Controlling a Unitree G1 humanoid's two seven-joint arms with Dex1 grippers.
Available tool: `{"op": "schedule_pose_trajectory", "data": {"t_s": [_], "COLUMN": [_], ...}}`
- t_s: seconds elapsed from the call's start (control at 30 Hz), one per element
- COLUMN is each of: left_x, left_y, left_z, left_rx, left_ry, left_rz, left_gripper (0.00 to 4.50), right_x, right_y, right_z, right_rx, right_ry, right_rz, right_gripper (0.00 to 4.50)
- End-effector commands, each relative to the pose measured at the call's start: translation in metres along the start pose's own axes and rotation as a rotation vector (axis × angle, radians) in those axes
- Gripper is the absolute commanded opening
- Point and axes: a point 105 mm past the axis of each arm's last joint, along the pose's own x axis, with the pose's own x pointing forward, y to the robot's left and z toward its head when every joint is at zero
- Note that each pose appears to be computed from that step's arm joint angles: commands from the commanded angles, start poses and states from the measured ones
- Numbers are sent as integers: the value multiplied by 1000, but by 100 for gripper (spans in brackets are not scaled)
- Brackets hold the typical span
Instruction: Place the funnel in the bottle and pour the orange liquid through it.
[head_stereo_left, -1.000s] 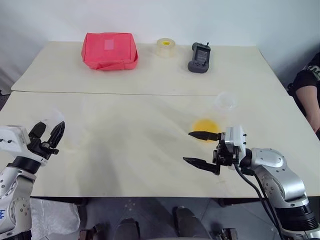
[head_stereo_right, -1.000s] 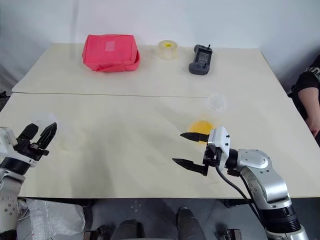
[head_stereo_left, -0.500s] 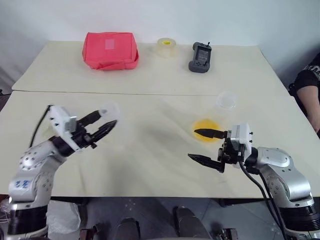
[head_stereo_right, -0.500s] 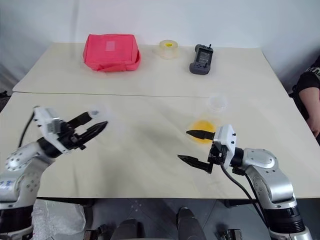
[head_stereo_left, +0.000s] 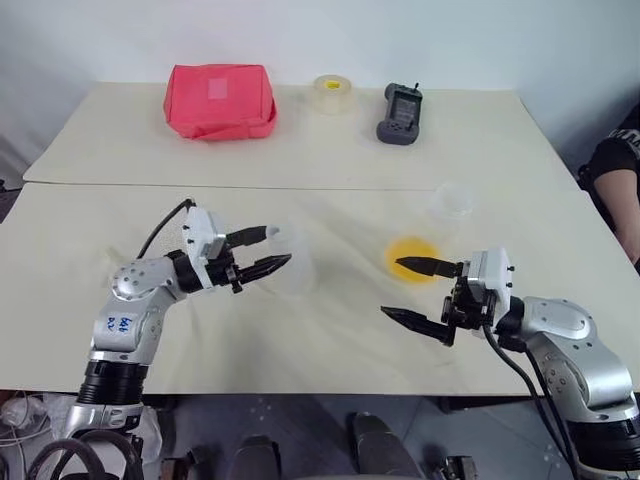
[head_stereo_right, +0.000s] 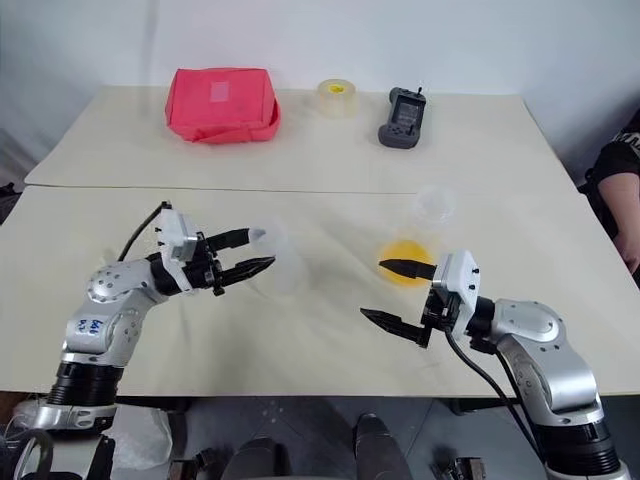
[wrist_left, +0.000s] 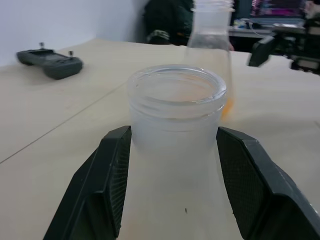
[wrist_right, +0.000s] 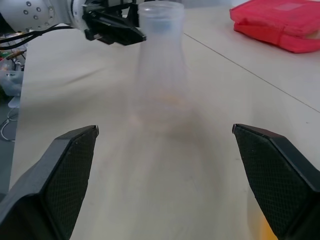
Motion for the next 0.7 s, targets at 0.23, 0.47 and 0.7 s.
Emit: {"op": "schedule_pose_trajectory", "data": {"t_s": [0.23,0.47,0.7], "left_x": [2,-7,-40], "left_y": [0,-5,7], "left_z": [-3,-1,9], "left_rx": [16,-13,-10], "left_ry": [-2,-9,-15], "left_rz": [-33,-10,117], "left_gripper": [319,447,447], "right_x": [-5,-6,-1], "right_y": [3,7,10], "right_z": [12,13,21], "right_rx": [-57,-55,-31], "right_ry": [-8,-5,-39], "right_rz": [-3,18,54], "right_gripper": [450,450,450]}}
